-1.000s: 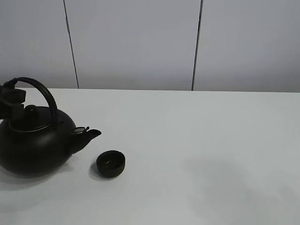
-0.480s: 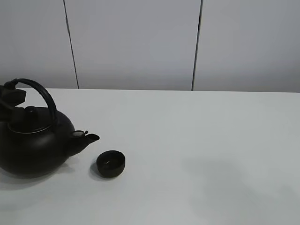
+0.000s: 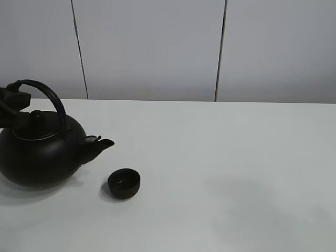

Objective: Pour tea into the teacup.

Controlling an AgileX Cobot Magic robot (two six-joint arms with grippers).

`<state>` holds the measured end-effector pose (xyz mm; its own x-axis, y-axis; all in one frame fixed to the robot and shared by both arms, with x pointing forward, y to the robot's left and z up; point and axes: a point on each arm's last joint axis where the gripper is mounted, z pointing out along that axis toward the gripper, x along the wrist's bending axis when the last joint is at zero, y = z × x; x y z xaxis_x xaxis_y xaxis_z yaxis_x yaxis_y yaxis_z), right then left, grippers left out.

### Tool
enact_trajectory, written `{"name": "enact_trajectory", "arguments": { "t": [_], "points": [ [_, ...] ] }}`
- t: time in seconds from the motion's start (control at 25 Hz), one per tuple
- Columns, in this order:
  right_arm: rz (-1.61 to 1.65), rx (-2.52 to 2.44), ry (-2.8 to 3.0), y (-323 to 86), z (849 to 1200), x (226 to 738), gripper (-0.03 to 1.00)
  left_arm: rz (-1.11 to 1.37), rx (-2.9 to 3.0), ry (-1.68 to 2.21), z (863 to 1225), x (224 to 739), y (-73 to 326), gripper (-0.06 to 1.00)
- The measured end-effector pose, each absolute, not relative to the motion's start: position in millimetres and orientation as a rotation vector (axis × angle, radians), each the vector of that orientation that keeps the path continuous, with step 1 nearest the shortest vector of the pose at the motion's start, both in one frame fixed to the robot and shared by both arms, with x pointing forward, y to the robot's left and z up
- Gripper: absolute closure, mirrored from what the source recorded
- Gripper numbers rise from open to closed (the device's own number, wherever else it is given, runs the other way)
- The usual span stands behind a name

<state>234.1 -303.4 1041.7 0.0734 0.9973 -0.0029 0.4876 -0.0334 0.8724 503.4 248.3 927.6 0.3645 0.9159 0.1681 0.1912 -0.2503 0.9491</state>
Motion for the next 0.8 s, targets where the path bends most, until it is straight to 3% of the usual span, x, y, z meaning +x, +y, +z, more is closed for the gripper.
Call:
{"name": "enact_trajectory", "arguments": {
  "t": [0.8],
  "points": [
    [0.88,1.62,1.508,-303.3,1041.7,234.1,0.42,0.959,1.708,0.959,927.4,502.6,246.1,0.8]
  ]
}}
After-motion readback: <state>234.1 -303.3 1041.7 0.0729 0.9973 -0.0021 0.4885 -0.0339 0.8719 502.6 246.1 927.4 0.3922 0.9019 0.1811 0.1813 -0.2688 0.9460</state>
